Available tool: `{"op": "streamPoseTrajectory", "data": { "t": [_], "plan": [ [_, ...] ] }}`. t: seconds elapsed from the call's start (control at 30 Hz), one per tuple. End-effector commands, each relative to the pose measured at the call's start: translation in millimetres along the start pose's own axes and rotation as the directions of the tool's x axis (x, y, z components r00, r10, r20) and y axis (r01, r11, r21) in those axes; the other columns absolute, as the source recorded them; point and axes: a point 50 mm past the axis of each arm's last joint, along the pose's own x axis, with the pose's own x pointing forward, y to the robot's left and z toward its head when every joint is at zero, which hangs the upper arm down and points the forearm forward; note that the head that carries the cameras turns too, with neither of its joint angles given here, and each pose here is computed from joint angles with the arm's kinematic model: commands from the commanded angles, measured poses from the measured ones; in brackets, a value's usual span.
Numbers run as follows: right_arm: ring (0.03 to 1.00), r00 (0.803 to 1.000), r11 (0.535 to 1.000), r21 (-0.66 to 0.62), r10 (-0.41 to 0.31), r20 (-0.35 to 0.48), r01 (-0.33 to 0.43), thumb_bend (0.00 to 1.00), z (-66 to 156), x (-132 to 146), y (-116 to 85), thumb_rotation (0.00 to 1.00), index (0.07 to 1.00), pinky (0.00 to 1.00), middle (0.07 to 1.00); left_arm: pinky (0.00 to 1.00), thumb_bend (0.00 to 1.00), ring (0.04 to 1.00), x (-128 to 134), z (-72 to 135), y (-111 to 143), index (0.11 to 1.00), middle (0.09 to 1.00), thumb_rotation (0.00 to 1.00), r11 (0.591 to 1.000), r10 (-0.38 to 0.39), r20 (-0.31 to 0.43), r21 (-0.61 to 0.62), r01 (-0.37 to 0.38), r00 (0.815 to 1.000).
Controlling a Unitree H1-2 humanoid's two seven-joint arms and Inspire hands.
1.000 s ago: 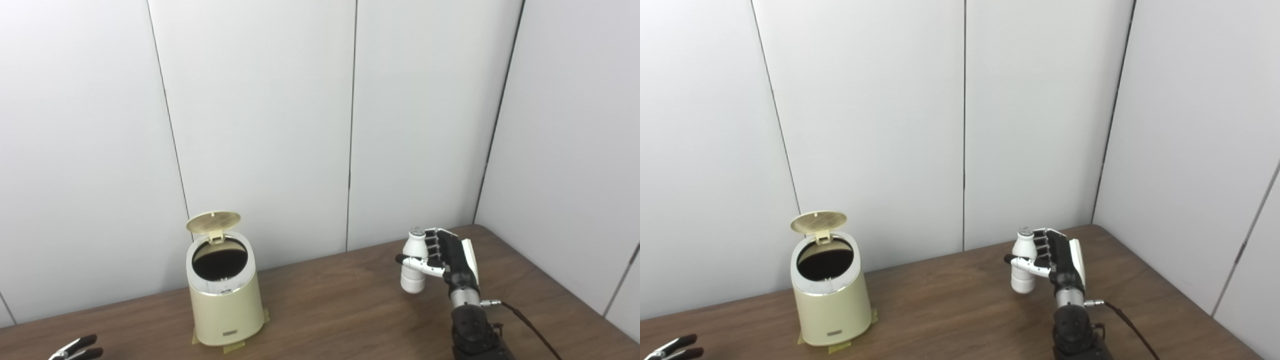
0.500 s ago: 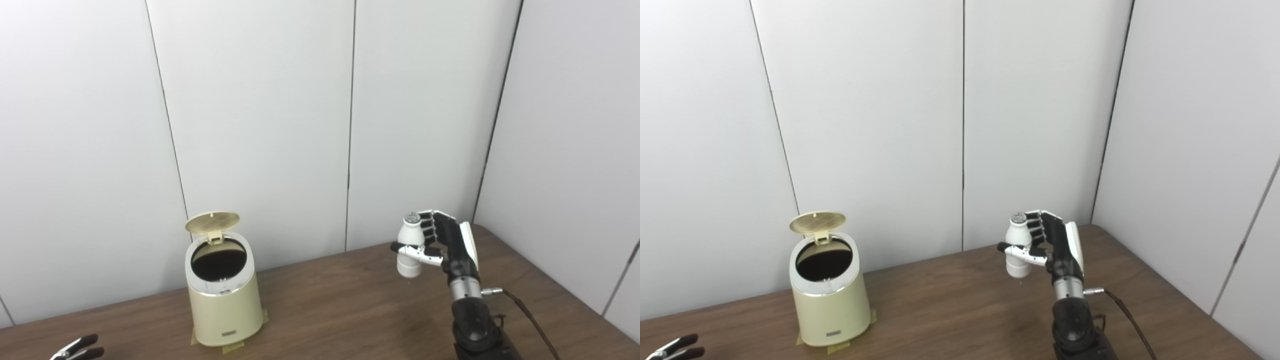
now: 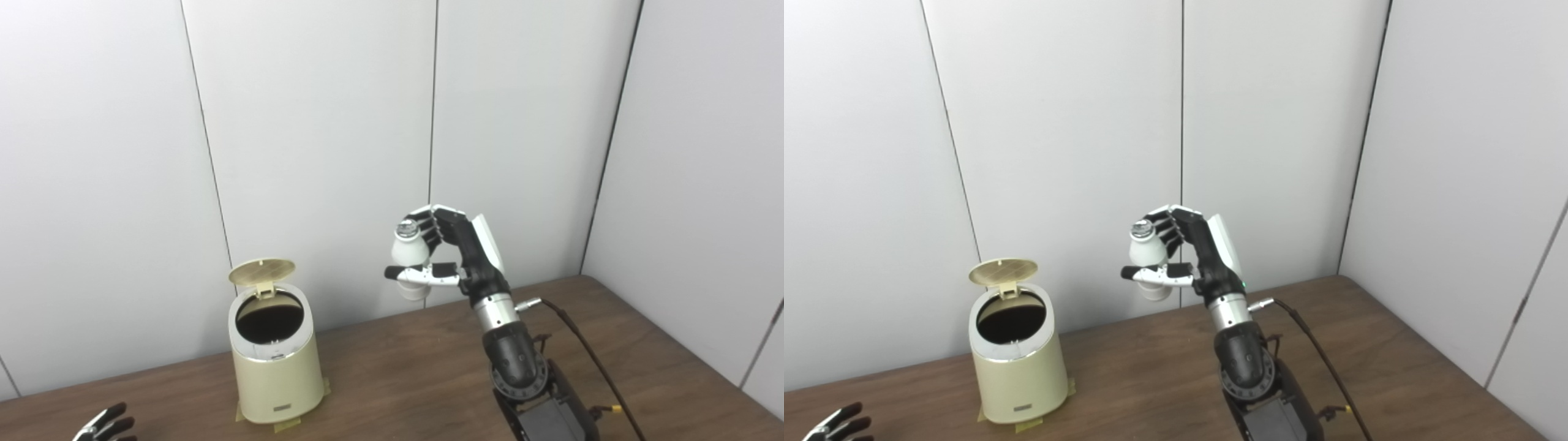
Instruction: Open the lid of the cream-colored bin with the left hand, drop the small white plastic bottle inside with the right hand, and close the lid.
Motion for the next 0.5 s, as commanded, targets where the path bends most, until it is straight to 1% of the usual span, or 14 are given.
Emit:
{"op": "streamPoseTrajectory", "data": {
  "t": [0.0,0.1,0.13,0.23,0.33,0.47],
  "plan": [
    [0.385,0.997,1.000,0.017,-0.015,0.075,0.014,0.51,22.6,22.4,0.9,0.00,0.538,0.31,0.492,0.74,0.63,0.755,11.8,27.8,-1.4,0.885,0.815,0.00,1.000,0.007,0.101,-0.025,-0.005,0.995],
    [0.382,0.993,1.000,0.021,0.004,0.117,-0.007,0.51,31.9,28.2,19.9,0.00,0.540,0.29,0.486,0.73,0.63,0.756,9.8,31.4,-6.6,0.887,0.815,0.00,1.000,0.003,0.099,-0.027,-0.001,0.995],
    [0.381,0.992,0.999,0.041,0.015,0.122,-0.020,0.51,35.5,29.4,26.2,0.00,0.541,0.29,0.484,0.73,0.63,0.757,9.3,32.3,-8.5,0.887,0.816,0.00,0.999,0.003,0.096,-0.032,0.000,0.995],
    [0.377,0.994,0.993,0.109,0.034,0.107,-0.046,0.51,44.2,29.7,40.8,0.00,0.546,0.29,0.488,0.72,0.65,0.752,7.7,33.5,-14.0,0.881,0.813,0.00,1.000,0.005,0.088,-0.031,-0.002,0.996],
    [0.372,0.992,0.983,0.171,0.044,0.117,-0.064,0.51,51.4,31.1,56.3,0.00,0.550,0.29,0.488,0.69,0.67,0.747,6.4,32.3,-20.2,0.879,0.812,0.00,1.000,0.003,0.078,-0.031,0.000,0.997],
    [0.388,0.991,0.978,0.192,0.057,0.122,-0.080,0.51,57.6,33.8,70.3,0.00,0.530,0.30,0.485,0.68,0.70,0.747,5.6,29.5,-29.5,0.874,0.804,0.00,0.999,0.002,0.072,-0.039,0.001,0.997]
  ]
}}
